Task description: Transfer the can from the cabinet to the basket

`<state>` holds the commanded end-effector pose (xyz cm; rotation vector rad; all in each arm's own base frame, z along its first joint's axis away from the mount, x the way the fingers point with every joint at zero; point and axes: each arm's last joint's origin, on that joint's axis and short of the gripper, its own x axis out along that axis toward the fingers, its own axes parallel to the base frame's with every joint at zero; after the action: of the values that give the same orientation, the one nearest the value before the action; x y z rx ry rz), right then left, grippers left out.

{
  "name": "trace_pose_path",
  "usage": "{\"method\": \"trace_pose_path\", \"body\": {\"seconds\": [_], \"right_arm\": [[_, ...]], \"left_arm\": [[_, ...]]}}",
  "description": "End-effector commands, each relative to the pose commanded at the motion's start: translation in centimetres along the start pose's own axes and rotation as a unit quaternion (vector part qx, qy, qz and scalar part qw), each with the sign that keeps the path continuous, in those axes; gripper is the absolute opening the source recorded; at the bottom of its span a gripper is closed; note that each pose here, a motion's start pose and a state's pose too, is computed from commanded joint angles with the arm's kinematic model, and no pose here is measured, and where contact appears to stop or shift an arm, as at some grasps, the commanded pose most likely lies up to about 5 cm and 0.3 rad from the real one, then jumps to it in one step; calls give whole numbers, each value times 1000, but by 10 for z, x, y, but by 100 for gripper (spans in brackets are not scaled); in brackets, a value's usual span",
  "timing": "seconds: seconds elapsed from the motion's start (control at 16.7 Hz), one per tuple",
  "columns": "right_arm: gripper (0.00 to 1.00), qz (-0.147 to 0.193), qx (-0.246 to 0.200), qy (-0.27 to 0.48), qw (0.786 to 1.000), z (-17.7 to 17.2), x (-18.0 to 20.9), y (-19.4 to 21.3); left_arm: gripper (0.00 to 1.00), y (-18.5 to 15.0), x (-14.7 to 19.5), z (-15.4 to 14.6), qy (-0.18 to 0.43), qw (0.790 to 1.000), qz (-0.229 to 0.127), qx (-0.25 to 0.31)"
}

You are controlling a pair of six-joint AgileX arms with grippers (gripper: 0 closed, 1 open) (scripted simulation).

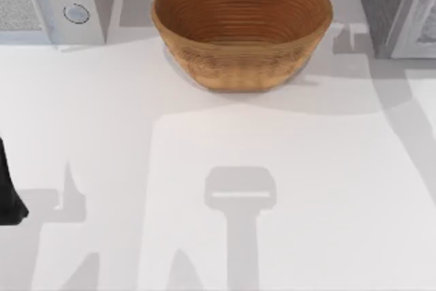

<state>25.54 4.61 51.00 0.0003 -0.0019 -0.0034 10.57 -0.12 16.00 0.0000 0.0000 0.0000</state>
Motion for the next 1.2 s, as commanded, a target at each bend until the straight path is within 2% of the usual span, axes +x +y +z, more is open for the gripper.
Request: {"method": "trace_pose_path", "body": {"seconds": [0.6, 1.02, 1.2], "right_arm": [[100, -1, -1, -5, 1000, -3, 11, -10], [100, -2, -1, -3, 1000, -3, 65, -10], [100, -2, -1, -4, 1000, -3, 72, -11]], "left_arm": [[100, 0, 0, 0, 0, 1000, 0, 0], [100, 0, 0, 0, 0, 1000, 0, 0], [100, 0, 0, 0, 0, 1000, 0, 0]]}}
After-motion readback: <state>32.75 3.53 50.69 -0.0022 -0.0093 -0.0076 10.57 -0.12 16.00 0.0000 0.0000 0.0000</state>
